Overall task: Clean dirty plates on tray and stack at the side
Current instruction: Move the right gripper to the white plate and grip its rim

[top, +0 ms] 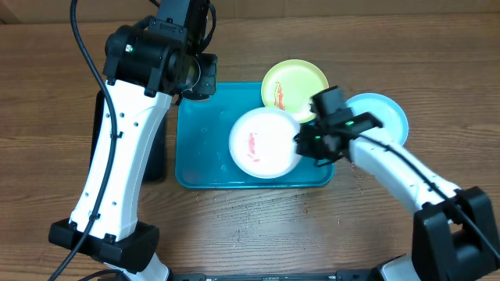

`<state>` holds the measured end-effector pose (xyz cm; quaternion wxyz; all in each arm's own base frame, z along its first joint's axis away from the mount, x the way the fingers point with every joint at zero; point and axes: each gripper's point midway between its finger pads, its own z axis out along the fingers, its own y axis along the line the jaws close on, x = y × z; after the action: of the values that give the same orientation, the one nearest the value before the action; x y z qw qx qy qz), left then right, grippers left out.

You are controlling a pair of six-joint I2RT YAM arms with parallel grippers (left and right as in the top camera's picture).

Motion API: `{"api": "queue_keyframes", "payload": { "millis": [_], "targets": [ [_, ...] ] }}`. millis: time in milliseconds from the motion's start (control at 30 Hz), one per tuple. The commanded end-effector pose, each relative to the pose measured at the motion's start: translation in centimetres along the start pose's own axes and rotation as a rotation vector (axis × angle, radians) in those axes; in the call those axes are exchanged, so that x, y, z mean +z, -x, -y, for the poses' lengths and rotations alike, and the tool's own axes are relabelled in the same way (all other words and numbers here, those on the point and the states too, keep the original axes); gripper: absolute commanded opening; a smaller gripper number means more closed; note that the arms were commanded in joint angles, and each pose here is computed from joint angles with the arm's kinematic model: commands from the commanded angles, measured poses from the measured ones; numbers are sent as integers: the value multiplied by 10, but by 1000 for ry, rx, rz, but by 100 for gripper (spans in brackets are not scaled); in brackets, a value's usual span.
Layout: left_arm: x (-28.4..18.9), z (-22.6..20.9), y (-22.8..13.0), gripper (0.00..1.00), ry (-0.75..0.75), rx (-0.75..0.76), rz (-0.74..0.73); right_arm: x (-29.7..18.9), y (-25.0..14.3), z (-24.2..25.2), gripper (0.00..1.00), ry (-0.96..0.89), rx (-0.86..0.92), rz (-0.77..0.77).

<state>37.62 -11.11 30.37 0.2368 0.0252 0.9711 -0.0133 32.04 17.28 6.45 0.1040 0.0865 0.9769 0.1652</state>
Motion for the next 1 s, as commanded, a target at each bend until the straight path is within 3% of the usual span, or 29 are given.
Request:
{"api": "queue_keyframes", "payload": {
  "millis": [0,267,400,533,767,967],
  "targets": [
    [6,-4,2,4,19,-36,-3,4,8,-26,4,-20,148,112],
    [15,-4,-1,4,23,-50,-18,51,-9,-56,4,-4,147,95],
    [16,-4,-1,4,24,-60,-19,52,-8,-59,4,11,137,96],
    [16,-4,-1,4,23,-60,-18,52,-10,-65,14,40,104,78],
    [16,-4,-1,4,23,-60,-17,52,-14,-75,19,82,33,52],
    [16,-4,-1,4,23,-60,-16,32,1,-81,31,35,-95,71]
  ]
}}
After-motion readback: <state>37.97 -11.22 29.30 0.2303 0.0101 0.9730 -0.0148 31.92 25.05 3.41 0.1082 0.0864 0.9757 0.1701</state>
